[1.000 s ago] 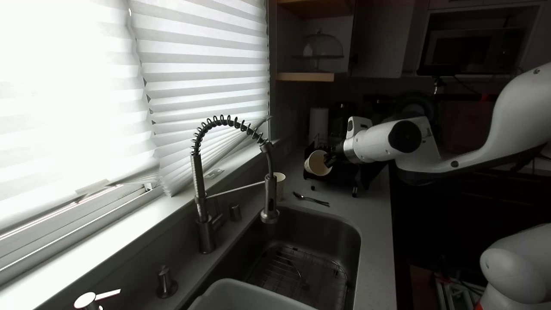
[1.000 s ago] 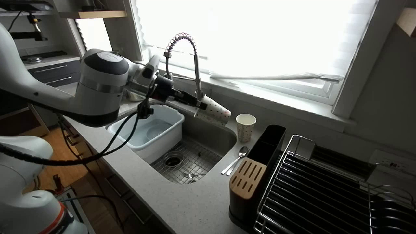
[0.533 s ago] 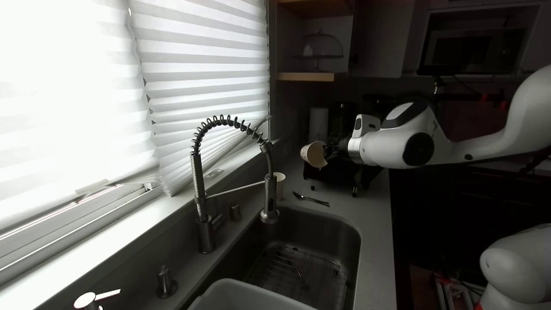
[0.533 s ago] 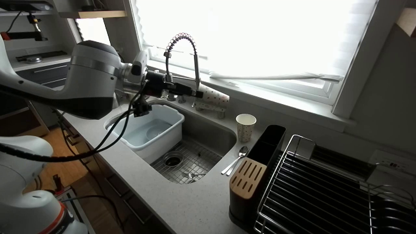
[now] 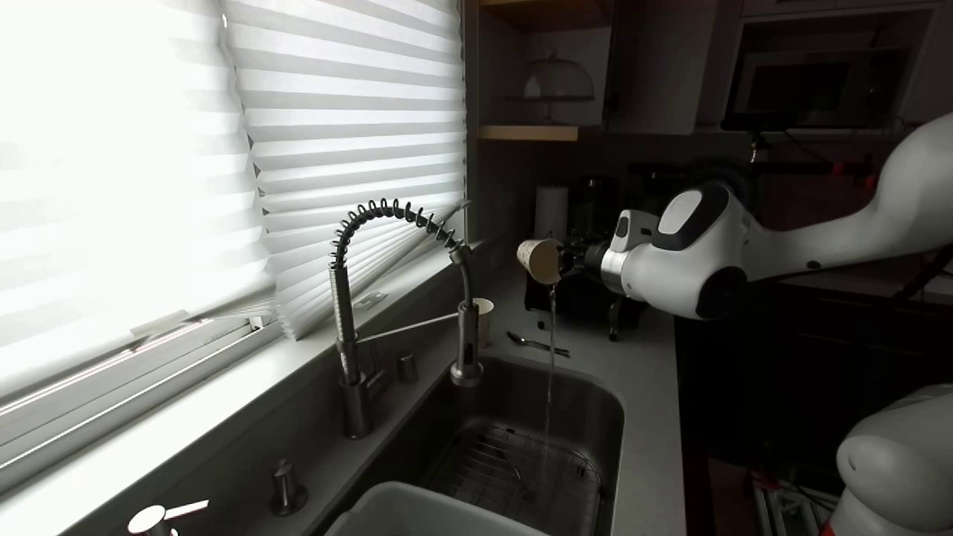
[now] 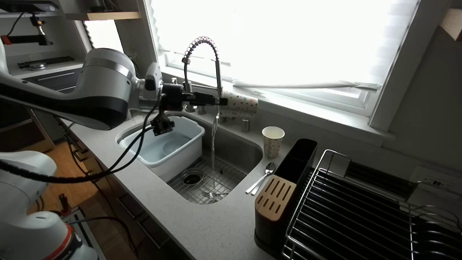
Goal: Pick up the closest paper cup, pour the water out into the sink and put the paper cup back on the kitchen counter, pick up the furthest paper cup, pour the water out into the sink and stack the most paper cup into the other paper cup
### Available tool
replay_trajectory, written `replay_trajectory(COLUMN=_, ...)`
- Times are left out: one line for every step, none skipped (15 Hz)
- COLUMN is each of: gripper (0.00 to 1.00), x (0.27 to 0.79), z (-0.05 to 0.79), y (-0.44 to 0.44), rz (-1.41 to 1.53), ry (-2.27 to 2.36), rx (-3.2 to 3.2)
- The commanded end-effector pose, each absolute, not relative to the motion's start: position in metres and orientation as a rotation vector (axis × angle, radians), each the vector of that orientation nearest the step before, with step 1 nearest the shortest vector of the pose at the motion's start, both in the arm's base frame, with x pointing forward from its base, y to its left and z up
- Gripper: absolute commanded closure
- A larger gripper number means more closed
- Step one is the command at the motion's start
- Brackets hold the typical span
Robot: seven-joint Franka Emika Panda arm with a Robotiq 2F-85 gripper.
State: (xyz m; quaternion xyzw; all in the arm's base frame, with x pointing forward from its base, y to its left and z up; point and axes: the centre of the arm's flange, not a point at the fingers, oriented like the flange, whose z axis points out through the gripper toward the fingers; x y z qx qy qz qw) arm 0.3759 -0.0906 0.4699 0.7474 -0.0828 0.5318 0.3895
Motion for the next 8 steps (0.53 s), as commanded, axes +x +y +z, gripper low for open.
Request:
replay_trajectory(gripper=0.99, x=0.3768, z=0.4513, y=-0.1026, rz=1.38, ry=-0.212, rx=1.875)
replay_trajectory(gripper=0.99, x=0.377, z=0.4501, y=-0.1038, rz=1.384, ry=-0.211, rx=1.869)
replay_trajectory(gripper=0.99, x=0.3769, z=0.4488, y=-0.1052, rz=1.387, ry=-0.207, rx=1.864)
replay_trajectory(gripper=0.99, x=0.3766, z=0.4479, y=-0.1063, rz=1.391, ry=-0.2, rx=1.859)
replay_trajectory(gripper=0.99, x=0.3766, z=0.4469, y=-0.1073, rz=1.392, ry=-0.196, rx=1.858)
replay_trajectory(gripper=0.99, x=0.3767, z=0.4459, y=-0.1081, rz=1.398, ry=-0.194, rx=1.85)
replay_trajectory(gripper=0.99, x=0.3767, z=0.4452, y=-0.1086, rz=1.401, ry=-0.192, rx=1.848)
replay_trajectory(gripper=0.99, x=0.3767, z=0.4452, y=-0.1092, rz=1.411, ry=-0.19, rx=1.843)
